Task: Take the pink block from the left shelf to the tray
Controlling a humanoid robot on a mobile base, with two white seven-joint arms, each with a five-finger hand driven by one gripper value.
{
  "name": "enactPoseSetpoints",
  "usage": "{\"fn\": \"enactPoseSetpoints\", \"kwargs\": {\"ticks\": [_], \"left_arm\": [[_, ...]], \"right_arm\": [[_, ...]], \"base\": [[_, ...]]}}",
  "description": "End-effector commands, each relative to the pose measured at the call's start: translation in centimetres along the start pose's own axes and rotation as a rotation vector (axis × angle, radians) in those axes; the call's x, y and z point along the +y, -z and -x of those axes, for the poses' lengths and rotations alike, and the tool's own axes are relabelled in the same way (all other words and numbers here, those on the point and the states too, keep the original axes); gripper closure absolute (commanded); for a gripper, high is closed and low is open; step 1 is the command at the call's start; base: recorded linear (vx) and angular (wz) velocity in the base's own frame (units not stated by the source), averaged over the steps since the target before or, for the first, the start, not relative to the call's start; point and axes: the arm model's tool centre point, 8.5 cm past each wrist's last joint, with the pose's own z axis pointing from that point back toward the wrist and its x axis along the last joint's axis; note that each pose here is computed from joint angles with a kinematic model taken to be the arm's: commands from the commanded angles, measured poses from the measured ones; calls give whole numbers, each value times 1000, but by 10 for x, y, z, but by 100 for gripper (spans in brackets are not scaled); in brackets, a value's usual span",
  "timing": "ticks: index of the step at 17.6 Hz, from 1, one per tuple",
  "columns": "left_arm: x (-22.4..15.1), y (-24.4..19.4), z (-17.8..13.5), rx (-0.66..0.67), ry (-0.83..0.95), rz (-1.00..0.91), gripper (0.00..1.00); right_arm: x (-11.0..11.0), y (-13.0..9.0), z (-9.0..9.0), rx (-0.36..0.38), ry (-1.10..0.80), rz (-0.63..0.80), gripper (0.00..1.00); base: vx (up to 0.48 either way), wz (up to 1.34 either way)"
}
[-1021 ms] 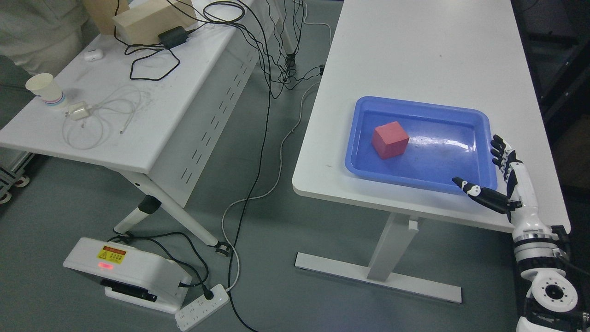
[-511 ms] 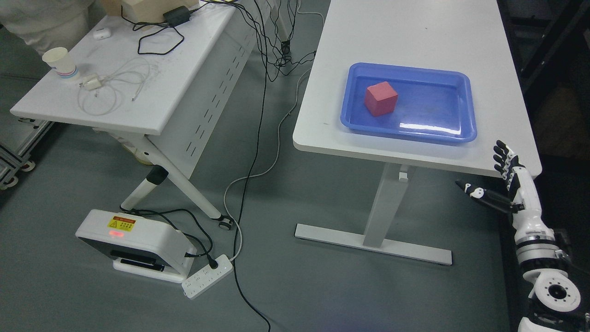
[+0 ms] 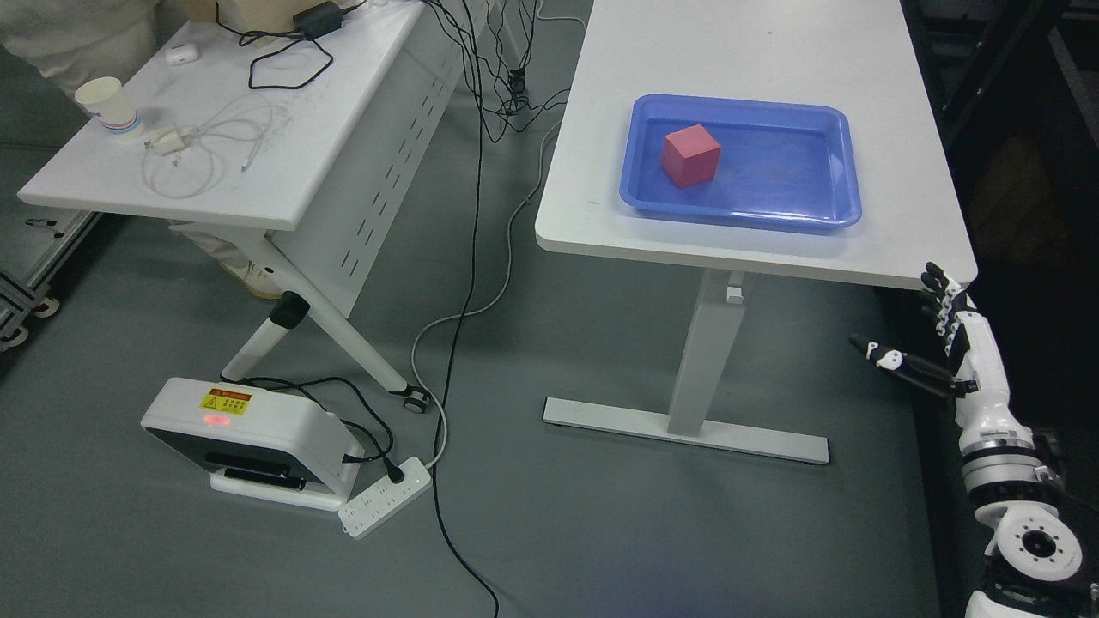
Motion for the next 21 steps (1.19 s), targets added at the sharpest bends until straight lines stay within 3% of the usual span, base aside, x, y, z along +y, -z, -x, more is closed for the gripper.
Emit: {"fn": "enactPoseSetpoints", "kwargs": {"ticks": [1,21], "left_arm": [[11,1,-21,-42,7,-16,0],[11,1,-21,-42,7,-16,0]], "right_arm": [[6,-4,5,9,-18,-32,1],[7,-5,6,11,-19,-35,0]], "base": [[-69,-20],[-4,0]]}}
